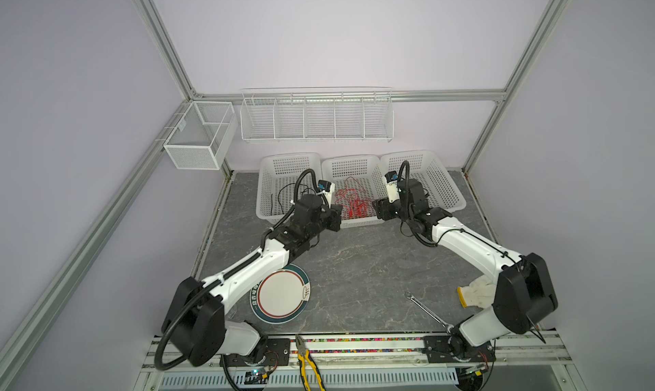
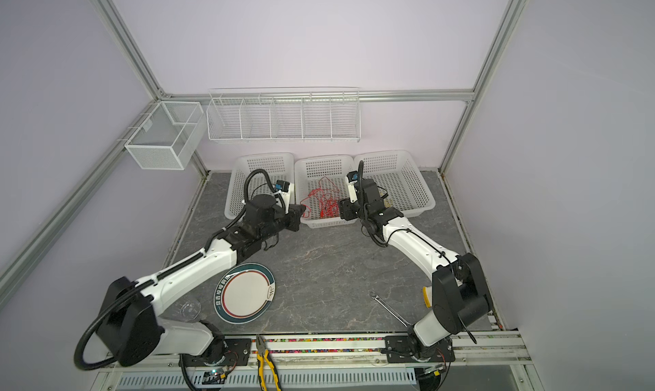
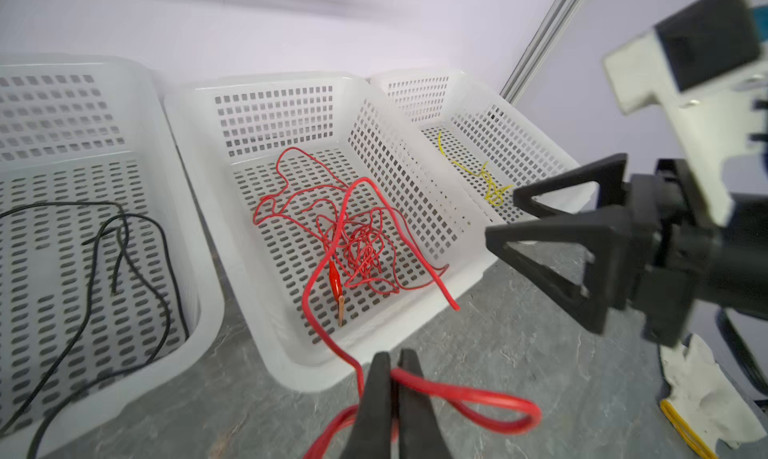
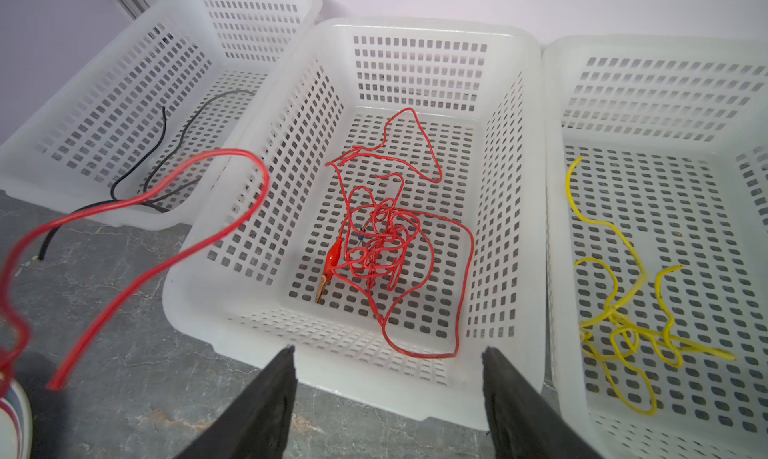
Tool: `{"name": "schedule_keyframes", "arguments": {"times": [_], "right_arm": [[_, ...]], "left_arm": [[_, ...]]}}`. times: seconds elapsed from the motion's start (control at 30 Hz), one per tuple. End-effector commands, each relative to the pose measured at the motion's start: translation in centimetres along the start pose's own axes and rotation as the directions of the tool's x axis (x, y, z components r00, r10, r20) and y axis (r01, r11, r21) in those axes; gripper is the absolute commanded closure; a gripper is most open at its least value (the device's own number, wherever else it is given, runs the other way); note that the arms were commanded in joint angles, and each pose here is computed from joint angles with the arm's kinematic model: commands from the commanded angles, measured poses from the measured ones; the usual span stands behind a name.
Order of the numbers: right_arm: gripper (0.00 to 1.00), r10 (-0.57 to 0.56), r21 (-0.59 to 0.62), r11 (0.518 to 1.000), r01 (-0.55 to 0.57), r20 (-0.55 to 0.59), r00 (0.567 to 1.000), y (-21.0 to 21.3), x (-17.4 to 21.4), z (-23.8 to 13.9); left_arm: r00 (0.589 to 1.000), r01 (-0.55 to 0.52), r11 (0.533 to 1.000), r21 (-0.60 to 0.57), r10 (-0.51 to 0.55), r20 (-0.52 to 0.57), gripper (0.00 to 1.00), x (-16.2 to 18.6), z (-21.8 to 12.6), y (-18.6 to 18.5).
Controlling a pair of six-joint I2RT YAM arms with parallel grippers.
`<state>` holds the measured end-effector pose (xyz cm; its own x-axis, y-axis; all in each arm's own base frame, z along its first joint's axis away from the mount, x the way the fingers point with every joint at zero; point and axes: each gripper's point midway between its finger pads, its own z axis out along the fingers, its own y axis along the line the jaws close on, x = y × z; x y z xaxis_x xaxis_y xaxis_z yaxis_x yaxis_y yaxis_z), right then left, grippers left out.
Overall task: Untangle the cables
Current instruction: 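Lift the red wire with the left gripper into the middle basket and release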
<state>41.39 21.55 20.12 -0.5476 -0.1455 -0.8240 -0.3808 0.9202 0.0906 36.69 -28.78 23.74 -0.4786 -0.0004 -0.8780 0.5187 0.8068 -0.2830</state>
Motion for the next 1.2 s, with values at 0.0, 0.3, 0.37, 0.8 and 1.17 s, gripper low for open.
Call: {"name": "schedule_keyframes", "arguments": {"times": [0.0, 0.3, 0.37, 0.8, 1.17], "right_arm": [[0.27, -0.005, 0.064, 0.998, 0.002, 0.049, 0.999, -1.3, -0.7, -1.4], [0.24, -0.022, 0.122, 0.992, 0.015, 0.056, 0.998, -2.6, 0.3, -3.4], [0.24, -0.024, 0.109, 0.994, 0.019, 0.043, 0.999, -2.4, 0.7, -3.3], [0.24, -0.034, 0.093, 0.995, 0.029, 0.049, 0.998, -2.0, 0.1, -3.3], [0.23, -0.031, 0.090, 0.996, 0.026, 0.048, 0.998, -2.0, 0.2, -3.4]], "left_arm": [[1.000, 0.015, 1.000, 0.000, -0.015, -0.004, 1.00, -1.5, 2.7, 0.6], [0.986, 0.034, 0.995, -0.096, -0.049, -0.162, 1.00, 0.2, 10.7, 3.6], [0.977, 0.024, 0.992, -0.123, -0.049, -0.207, 1.00, 1.1, 12.0, 4.2], [0.955, 0.006, 0.995, -0.100, -0.035, -0.296, 0.76, 3.2, 14.4, 4.3], [0.981, -0.001, 0.998, -0.061, -0.011, -0.196, 0.01, -1.5, 11.2, 2.5]]}}
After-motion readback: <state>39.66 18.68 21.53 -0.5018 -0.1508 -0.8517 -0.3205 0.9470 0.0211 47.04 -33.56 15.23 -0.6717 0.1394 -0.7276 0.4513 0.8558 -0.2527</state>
